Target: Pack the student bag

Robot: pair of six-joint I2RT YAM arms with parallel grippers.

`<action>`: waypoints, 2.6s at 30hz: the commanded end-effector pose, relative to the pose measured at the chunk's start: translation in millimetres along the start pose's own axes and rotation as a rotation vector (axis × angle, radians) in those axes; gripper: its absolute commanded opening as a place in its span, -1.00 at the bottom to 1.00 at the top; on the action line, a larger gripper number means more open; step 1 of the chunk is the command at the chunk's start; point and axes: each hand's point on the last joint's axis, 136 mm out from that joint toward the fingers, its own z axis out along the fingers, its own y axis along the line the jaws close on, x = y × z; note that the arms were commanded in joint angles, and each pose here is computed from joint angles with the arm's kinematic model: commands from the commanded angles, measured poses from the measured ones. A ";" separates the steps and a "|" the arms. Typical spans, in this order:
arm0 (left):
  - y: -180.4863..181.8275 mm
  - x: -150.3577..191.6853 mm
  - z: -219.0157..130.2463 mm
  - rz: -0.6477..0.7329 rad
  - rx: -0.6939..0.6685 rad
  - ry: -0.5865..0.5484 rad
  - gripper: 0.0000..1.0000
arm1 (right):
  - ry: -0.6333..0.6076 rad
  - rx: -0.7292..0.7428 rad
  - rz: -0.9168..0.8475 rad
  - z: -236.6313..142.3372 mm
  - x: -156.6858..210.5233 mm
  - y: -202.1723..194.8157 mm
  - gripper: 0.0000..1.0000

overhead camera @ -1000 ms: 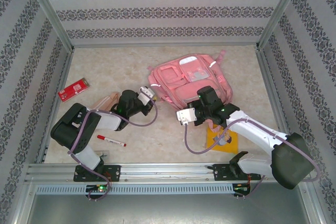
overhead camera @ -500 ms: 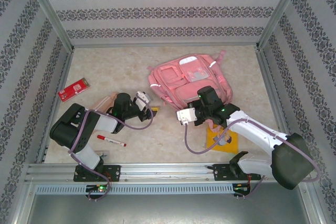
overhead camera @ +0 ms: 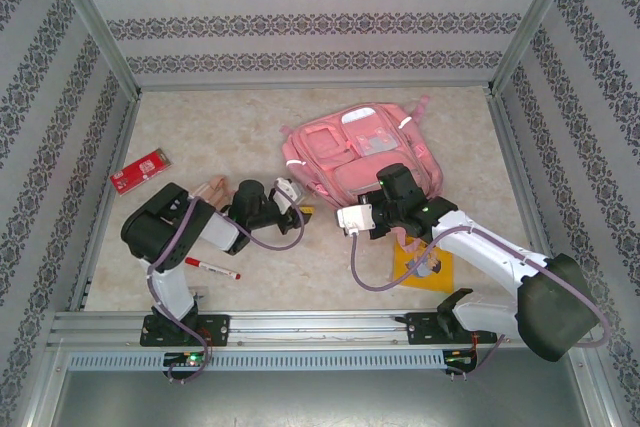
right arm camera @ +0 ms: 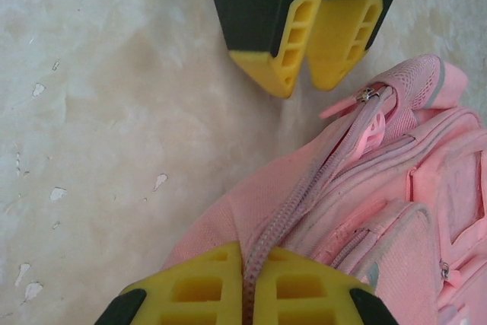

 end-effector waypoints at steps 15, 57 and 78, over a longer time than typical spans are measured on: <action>10.3 -36.5 12.7 0.017 -0.082 -0.118 -0.27 | -0.135 0.013 -0.039 0.6 -34.9 -7.0 -1.00; 119.9 -26.4 -27.1 -0.350 -0.469 -0.022 -0.51 | -0.118 0.040 0.078 15.5 -22.5 -6.0 0.03; 31.7 -56.4 -118.2 -0.940 -0.393 0.280 0.01 | -0.029 0.655 1.957 -127.4 74.1 -46.0 0.74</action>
